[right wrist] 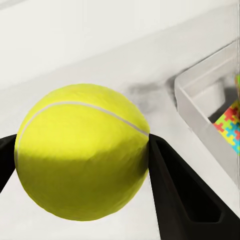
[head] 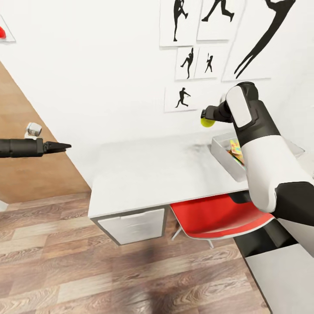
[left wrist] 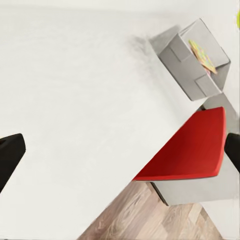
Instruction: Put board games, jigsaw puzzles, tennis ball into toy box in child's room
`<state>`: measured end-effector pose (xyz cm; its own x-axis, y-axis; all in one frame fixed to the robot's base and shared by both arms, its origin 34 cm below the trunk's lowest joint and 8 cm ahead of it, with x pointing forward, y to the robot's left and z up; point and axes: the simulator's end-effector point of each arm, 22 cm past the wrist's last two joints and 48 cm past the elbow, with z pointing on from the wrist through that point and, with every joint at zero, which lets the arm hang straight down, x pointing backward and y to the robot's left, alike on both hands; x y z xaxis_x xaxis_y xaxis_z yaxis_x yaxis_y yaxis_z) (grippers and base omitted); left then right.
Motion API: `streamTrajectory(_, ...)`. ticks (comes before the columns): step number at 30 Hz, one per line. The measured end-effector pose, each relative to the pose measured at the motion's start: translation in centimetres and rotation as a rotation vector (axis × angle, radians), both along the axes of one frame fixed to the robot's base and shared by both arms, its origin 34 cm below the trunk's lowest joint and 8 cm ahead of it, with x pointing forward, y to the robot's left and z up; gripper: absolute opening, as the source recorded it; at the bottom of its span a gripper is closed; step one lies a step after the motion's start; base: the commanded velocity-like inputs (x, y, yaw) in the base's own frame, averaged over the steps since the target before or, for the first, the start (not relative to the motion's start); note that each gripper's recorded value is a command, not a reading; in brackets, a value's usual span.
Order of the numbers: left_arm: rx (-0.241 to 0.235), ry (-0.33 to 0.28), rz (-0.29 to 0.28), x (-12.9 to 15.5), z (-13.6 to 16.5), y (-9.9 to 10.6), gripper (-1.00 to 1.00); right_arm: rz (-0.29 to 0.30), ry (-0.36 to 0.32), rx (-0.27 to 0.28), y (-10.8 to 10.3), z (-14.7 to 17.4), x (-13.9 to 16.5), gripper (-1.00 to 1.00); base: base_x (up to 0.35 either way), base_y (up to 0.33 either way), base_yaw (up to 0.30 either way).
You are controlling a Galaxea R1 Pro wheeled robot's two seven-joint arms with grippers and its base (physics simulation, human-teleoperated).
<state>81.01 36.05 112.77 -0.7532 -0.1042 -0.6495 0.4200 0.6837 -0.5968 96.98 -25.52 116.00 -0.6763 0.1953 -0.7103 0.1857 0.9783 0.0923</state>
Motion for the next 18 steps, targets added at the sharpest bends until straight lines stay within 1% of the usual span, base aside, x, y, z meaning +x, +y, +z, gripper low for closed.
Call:
streamTrajectory(1,-0.012,0.002,-0.004,0.2,0.1,-0.5,1.0,0.0,-0.002,0.0,0.0,0.1,0.0,-1.0,0.0,0.0,-0.113)
streamTrajectory(2,-0.034,0.004,-0.013,0.8,0.4,-1.5,1.0,0.0,-0.003,0.0,0.0,0.3,-0.1,-1.0,0.0,0.0,-0.113)
streamTrajectory(3,-0.044,0.005,-0.019,1.1,0.6,-2.1,1.0,0.0,-0.005,0.0,0.0,0.4,-0.1,-1.0,0.0,0.0,-0.113)
streamTrajectory(4,-0.058,0.007,-0.031,1.7,0.9,-3.2,1.0,0.0,-0.007,0.0,0.0,0.6,-0.1,-1.0,0.0,0.0,-0.113)
streamTrajectory(6,-0.071,0.025,-0.056,2.7,0.9,-5.7,1.0,0.0,-0.01,0.0,0.0,0.9,-0.2,-1.0,0.0,0.0,-0.113)
streamTrajectory(7,-0.072,0.032,-0.063,2.9,0.8,-6.4,1.0,0.0,-0.012,0.0,0.0,1.0,-0.2,-1.0,0.0,0.0,-0.113)
streamTrajectory(9,-0.073,0.071,-0.106,3.6,0.1,-10.1,1.0,0.0,-0.012,0.0,0.0,1.1,-0.3,-1.0,0.0,0.0,-0.113)
streamTrajectory(10,-0.074,0.077,-0.117,3.7,0.1,-10.9,1.0,0.0,-0.012,0.0,0.0,1.2,-0.3,-1.0,0.0,0.0,-0.113)
streamTrajectory(11,-0.079,0.092,-0.139,3.9,-0.1,-12.6,1.0,-0.001,-0.01,-0.001,0.0,1.2,-0.4,-1.0,0.0,0.0,-0.113)
streamTrajectory(12,-0.083,0.1,-0.152,3.9,-0.1,-13.6,1.0,-0.001,-0.01,-0.001,0.0,1.3,-0.4,-1.0,0.0,0.0,-0.113)
streamTrajectory(13,-0.095,0.114,-0.178,3.8,-0.3,-15.5,1.0,-0.001,-0.009,-0.001,-0.1,1.3,-0.5,-1.0,0.0,0.0,-0.113)
streamTrajectory(14,-0.102,0.122,-0.193,3.7,-0.4,-16.5,1.0,-0.001,-0.01,-0.001,0.0,1.4,-0.5,-1.0,0.0,0.0,-0.113)
streamTrajectory(16,-0.13,0.142,-0.243,3.2,-0.5,-20.0,1.0,-0.001,-0.008,-0.001,-0.1,1.4,-0.6,-1.0,0.0,0.0,-0.113)
streamTrajectory(17,-0.14,0.147,-0.262,3.0,-0.5,-21.4,1.0,-0.002,-0.006,-0.001,-0.1,1.3,-0.7,-1.0,0.0,0.0,-0.113)
streamTrajectory(18,-0.144,0.148,-0.271,2.9,-0.3,-22.0,1.0,-0.002,-0.006,-0.001,-0.1,1.4,-0.8,-1.0,0.0,0.0,-0.113)
